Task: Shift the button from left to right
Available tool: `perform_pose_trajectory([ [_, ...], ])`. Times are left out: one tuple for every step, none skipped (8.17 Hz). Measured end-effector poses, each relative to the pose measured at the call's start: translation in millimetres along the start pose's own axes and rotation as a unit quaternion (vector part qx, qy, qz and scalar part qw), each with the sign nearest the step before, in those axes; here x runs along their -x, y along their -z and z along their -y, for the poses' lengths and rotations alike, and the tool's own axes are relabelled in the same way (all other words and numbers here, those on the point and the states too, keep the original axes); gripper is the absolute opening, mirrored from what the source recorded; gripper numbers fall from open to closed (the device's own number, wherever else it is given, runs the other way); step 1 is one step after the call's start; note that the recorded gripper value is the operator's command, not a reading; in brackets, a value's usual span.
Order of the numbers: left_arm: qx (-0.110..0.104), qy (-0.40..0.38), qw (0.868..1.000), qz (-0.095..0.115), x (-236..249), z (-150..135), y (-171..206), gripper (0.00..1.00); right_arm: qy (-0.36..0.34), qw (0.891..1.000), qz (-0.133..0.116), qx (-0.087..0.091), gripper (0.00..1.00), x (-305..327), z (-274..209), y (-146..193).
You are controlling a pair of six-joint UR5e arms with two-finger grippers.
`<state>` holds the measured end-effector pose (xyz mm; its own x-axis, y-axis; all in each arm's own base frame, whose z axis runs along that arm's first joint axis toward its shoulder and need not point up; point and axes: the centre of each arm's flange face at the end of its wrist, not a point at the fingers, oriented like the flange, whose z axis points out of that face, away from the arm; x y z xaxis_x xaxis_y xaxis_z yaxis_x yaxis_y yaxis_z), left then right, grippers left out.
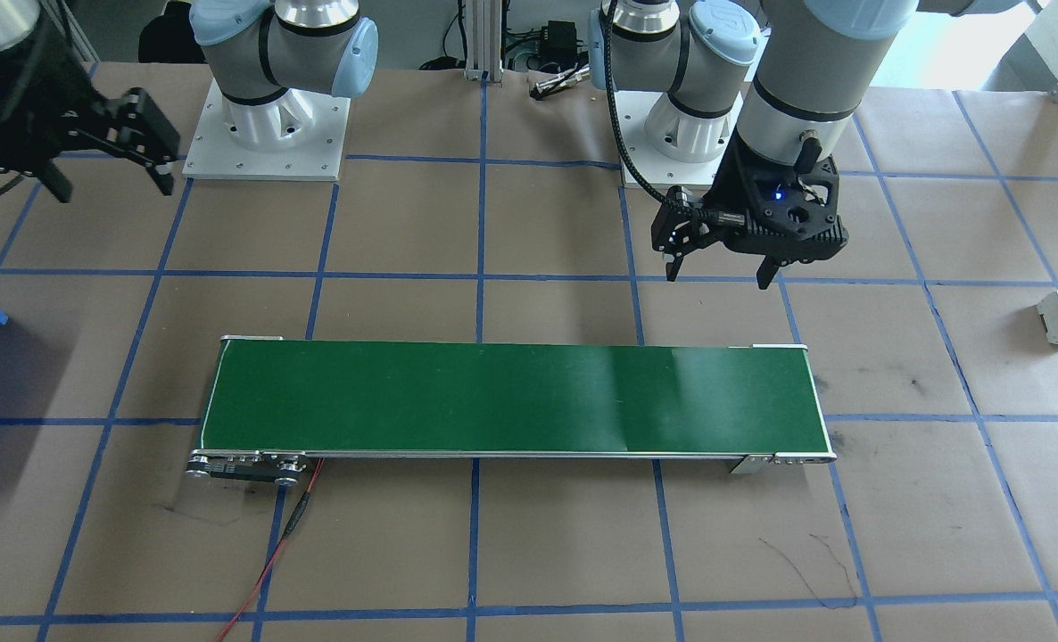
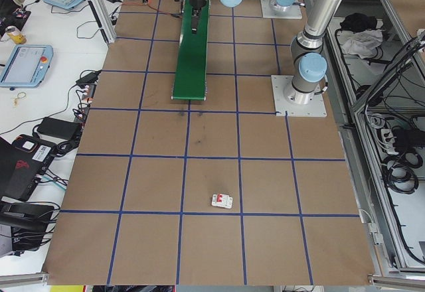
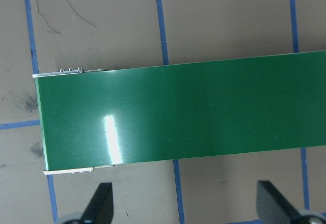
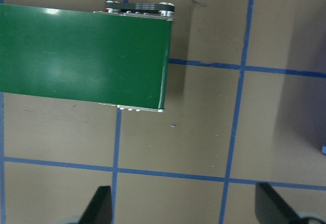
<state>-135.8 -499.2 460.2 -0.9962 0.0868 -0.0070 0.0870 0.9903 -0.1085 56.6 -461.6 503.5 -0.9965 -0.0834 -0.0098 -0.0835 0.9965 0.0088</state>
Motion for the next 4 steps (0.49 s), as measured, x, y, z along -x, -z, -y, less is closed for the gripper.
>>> perform_pose_trajectory([
  [-0.004, -0.001, 1.0, 0.001, -1.4, -5.4, 7.3, 1.0, -0.012, 1.0, -0.002, 0.005, 1.0, 38.9, 1.6, -5.8],
  [-0.007, -0.002, 1.0, 0.002, -2.3, -10.9, 13.9, 1.0, -0.02, 1.0, -0.01, 0.007, 1.0, 69.4, 2.8, -11.5],
  [-0.009, -0.002, 1.0, 0.002, -2.7, -14.3, 18.2, 1.0, -0.022, 1.0, -0.016, 0.008, 1.0, 85.8, 4.7, -16.6],
  [-0.01, -0.003, 1.0, 0.003, -2.7, -15.5, 19.3, 1.0, -0.023, 1.0, -0.019, 0.009, 1.0, 93.3, 6.2, -19.8],
])
